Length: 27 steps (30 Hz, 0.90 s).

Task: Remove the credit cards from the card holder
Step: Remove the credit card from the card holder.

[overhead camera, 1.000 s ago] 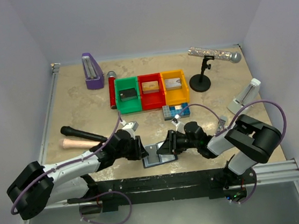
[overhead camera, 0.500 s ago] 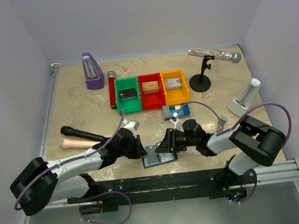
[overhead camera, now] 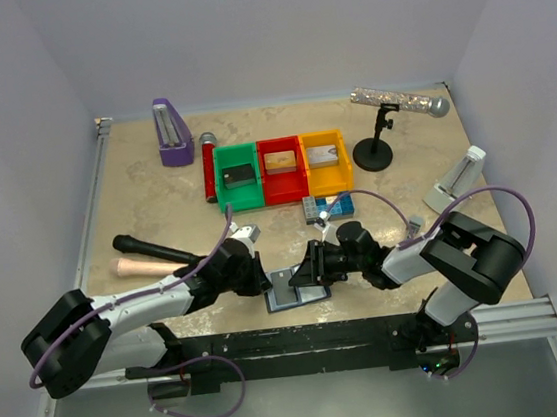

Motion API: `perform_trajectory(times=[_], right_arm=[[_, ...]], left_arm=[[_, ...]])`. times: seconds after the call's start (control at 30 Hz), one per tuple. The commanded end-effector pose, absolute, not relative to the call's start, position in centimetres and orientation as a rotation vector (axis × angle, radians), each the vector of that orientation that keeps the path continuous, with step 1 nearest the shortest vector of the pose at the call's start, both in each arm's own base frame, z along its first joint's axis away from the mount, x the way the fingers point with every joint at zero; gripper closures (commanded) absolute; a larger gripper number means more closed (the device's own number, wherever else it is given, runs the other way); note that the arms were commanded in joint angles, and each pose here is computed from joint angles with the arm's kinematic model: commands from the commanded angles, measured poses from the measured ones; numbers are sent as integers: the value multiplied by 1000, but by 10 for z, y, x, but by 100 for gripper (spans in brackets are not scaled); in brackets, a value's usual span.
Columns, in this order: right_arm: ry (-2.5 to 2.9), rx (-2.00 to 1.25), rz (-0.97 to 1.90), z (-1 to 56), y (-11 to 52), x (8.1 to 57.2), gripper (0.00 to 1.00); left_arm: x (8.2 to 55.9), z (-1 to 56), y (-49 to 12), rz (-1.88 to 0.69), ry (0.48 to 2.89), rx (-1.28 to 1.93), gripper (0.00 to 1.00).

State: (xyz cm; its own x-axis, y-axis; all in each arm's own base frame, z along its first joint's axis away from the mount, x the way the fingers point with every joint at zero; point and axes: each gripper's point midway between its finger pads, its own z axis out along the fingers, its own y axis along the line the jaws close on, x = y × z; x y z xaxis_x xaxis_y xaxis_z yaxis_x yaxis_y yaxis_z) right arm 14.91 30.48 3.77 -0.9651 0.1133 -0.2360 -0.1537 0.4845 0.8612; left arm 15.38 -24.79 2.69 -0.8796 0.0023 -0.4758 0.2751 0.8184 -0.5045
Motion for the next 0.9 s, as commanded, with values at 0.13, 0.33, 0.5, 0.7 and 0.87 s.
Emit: perform_trajectory(times=[0.13, 0.33, 0.5, 0.7, 0.87], right_arm=[[2441, -77, 1499, 46, 312, 155, 57], [2403, -87, 1540, 55, 315, 156, 57], [2361, -88, 1580, 61, 317, 155, 57], [2334, -85, 1643, 64, 321, 154, 56], [2331, -78, 1684, 63, 325, 153, 56]], left_arm=[[156, 20, -245, -789, 2522, 215, 94], [156, 18, -245, -787, 2525, 213, 94], [155, 15, -243, -779, 2528, 211, 94], [153, 12, -242, -790, 2534, 199, 95], [152, 12, -243, -805, 2528, 191, 95]])
